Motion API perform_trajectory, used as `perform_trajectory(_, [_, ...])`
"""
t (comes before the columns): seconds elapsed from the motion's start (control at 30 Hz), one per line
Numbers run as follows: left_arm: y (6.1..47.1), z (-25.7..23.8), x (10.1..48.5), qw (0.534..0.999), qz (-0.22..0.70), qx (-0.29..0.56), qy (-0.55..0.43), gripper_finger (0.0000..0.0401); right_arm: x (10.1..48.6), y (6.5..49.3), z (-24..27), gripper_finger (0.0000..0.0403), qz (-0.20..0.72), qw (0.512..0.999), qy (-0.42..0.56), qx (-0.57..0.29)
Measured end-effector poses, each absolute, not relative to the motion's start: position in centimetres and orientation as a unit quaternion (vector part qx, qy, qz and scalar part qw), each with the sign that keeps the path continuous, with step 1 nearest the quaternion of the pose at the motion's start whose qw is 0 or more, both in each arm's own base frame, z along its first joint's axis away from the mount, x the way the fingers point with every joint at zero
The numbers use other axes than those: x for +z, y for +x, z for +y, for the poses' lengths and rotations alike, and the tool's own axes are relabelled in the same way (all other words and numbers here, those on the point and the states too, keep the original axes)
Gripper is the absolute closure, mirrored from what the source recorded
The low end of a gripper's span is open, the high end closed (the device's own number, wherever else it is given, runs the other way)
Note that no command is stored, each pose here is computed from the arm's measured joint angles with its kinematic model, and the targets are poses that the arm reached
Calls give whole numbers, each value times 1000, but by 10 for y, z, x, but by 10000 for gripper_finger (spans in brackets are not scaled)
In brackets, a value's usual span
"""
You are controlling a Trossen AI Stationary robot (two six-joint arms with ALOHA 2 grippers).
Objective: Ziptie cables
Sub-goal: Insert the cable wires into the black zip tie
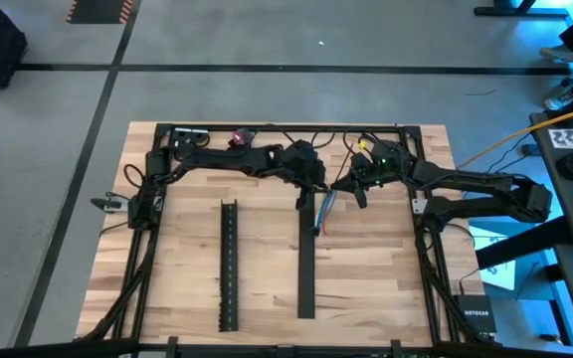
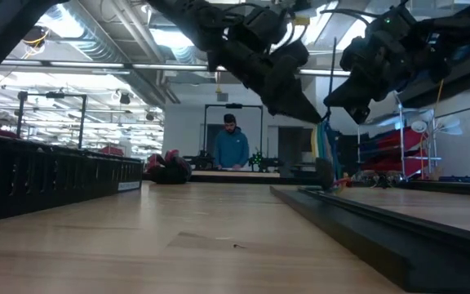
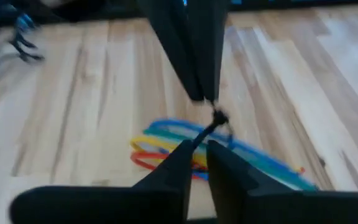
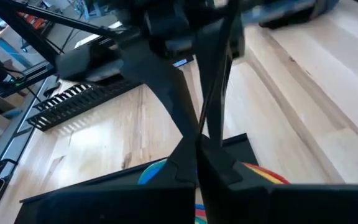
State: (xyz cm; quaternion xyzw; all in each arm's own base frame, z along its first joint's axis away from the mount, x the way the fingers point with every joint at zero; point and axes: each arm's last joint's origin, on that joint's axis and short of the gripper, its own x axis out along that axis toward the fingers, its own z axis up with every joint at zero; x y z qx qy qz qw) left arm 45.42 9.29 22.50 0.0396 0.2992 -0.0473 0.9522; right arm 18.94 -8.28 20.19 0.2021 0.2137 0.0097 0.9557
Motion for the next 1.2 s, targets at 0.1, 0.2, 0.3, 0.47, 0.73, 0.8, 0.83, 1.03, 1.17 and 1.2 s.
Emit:
perform_trajectory(0.1, [448, 92, 243, 955, 292, -41, 43, 320, 202, 189, -83, 401, 214, 956, 202, 10])
perform_trajectory(0.2, [442, 94, 259, 960, 278, -28, 34, 292, 202, 190, -83, 401, 211, 957, 198, 2])
perform_trajectory(0.3, [440, 96, 271, 968, 250, -12, 5, 274, 203, 190, -84, 402, 209, 958, 195, -8])
perform_trajectory(0.47, [448, 102, 272, 978, 205, 5, -31, 262, 203, 190, -84, 402, 207, 959, 192, -11])
perform_trajectory(0.73, [459, 103, 261, 982, 179, 8, -57, 260, 205, 191, -85, 403, 199, 963, 181, -9])
perform_trajectory(0.8, [462, 104, 256, 984, 170, 8, -56, 260, 205, 191, -85, 403, 198, 963, 180, -9])
perform_trajectory(0.83, [463, 105, 255, 984, 170, 9, -55, 261, 205, 191, -85, 403, 199, 963, 180, -9])
perform_trajectory(1.03, [463, 108, 257, 986, 162, 24, -12, 330, 205, 191, -85, 403, 196, 964, 178, -8])
perform_trajectory(1.17, [461, 109, 255, 984, 180, 11, 8, 392, 209, 193, -85, 403, 178, 969, 171, 4])
perform_trajectory(1.2, [461, 108, 255, 983, 181, 11, 9, 393, 210, 193, -85, 403, 175, 970, 170, 5])
